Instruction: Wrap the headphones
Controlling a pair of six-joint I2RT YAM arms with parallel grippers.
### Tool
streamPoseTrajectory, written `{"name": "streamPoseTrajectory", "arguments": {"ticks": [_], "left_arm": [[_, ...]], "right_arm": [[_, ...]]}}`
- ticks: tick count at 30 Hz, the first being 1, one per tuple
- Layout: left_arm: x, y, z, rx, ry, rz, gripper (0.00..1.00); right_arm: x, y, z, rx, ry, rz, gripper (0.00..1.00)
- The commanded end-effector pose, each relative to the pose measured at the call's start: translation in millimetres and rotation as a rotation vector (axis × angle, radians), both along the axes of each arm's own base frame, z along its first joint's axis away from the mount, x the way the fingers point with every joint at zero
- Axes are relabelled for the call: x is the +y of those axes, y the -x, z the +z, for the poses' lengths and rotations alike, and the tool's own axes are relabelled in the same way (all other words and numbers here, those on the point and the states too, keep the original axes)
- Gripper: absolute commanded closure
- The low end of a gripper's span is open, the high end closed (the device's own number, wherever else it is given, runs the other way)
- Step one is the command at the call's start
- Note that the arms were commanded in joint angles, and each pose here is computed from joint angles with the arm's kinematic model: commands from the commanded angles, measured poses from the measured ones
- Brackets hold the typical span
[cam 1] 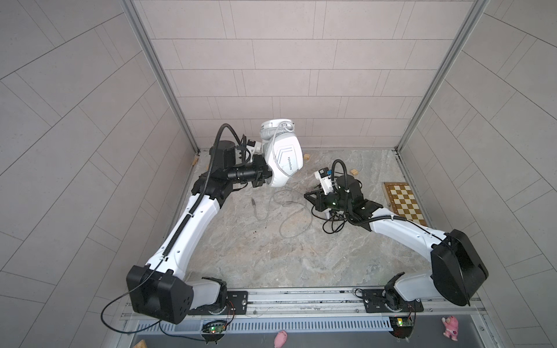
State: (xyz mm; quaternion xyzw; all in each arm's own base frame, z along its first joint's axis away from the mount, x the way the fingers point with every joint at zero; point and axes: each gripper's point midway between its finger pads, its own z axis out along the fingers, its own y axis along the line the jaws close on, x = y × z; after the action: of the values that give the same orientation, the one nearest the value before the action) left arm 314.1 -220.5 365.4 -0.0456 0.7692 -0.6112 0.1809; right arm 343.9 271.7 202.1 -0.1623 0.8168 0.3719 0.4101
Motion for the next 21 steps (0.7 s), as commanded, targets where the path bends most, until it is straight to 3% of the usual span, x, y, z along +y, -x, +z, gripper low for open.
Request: {"name": "streamPoseTrajectory", "arguments": {"ticks": [1,8,16,21], "left_arm": [[-3,19,23,-0.094,0.038,-0.062,1.0],[-16,31,2,-0.07,-0.032,-0.113,1.0],[-12,71,-69,0.003,-0.294,-0.223,1.0],[-6,94,-124,0.065,-0.499,-0.314,1.0]], "right_arm": [[1,-15,15,-0.033,-0.029,-0.016,0.88],[16,-51,25,-0.05,-0.099,-0.035,0.89],[-9,-110,47,-0.065,-0.183,-0.106,0.92],[-23,-126,75,-0.091,-0.193,-0.084,0.94]]}}
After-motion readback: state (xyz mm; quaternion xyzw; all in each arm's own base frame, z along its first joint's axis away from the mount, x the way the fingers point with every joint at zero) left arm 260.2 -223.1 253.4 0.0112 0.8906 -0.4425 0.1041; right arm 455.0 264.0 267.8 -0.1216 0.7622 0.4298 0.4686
